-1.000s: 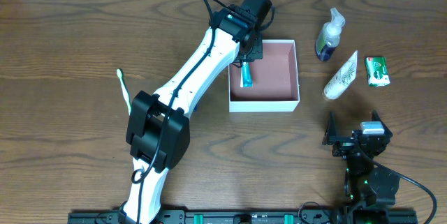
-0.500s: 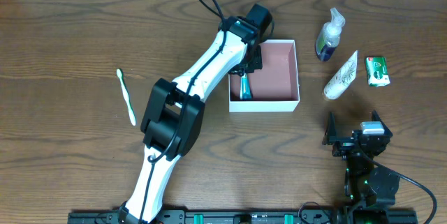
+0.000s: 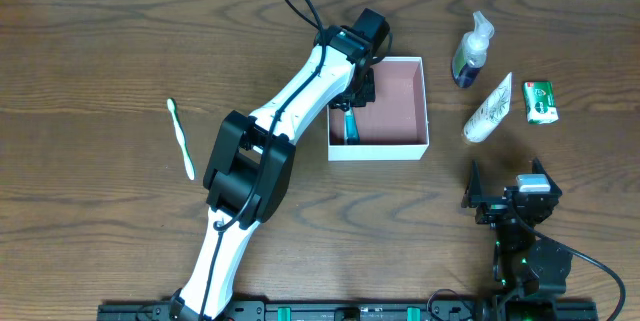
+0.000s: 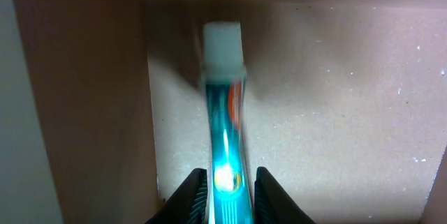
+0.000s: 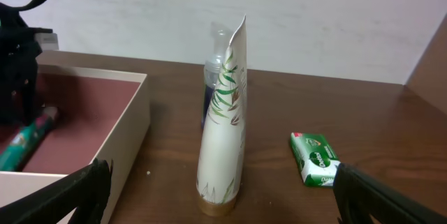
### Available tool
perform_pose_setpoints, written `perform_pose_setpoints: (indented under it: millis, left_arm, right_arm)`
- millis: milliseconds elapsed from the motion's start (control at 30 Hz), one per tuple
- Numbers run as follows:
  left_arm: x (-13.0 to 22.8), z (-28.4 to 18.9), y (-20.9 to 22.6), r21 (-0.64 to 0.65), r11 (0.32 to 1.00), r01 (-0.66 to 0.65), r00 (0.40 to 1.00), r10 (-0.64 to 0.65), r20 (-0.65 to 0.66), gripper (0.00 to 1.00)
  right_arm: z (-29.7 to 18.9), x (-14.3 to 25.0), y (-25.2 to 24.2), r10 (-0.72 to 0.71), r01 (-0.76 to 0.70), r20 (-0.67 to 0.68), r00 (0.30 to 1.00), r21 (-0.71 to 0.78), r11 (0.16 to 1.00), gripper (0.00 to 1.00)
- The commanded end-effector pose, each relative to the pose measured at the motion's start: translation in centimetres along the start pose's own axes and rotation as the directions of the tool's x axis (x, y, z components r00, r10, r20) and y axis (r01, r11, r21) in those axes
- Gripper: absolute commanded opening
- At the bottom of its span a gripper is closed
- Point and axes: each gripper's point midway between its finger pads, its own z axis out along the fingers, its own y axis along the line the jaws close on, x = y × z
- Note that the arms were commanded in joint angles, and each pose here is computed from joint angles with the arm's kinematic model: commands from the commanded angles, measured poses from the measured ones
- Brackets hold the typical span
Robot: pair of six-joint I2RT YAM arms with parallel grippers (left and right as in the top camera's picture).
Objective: Pack container
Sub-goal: 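Lower the toothpaste tube into the box and open the left gripper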
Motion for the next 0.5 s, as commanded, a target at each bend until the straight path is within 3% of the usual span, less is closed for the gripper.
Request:
perform_pose_setpoints:
  millis: [0,200,367,467]
  left_arm:
    - [0.2,-0.1,0.1,-0.006,1.000,-0.013,1.000,0.013,-0.001,0.24]
    - [0.1,-0.2,-0.3,0.013,1.000,-0.014,1.000,0.014,0.002,0.24]
    - [0.4,-0.5,-2.9,0.142,0.989,-0.037,0.999,0.041,-0.023,0.23]
    - [0.4,-0.5,-3.4,0.148,0.987,-0.059,0.998,0.061,-0.013,0.23]
  right_arm:
    - [0.0,0.1,0.4,0.012,-0.012,0.001,1.000,-0.014,1.000,0.99]
    - [0.0,0.1,0.4,0.012,-0.012,0.001,1.000,-0.014,1.000,0.99]
    - [0.0,0.1,0.4,0.012,-0.012,0.001,1.000,-0.014,1.000,0.99]
    - [0.0,0.1,0.4,0.012,-0.012,0.001,1.000,-0.014,1.000,0.99]
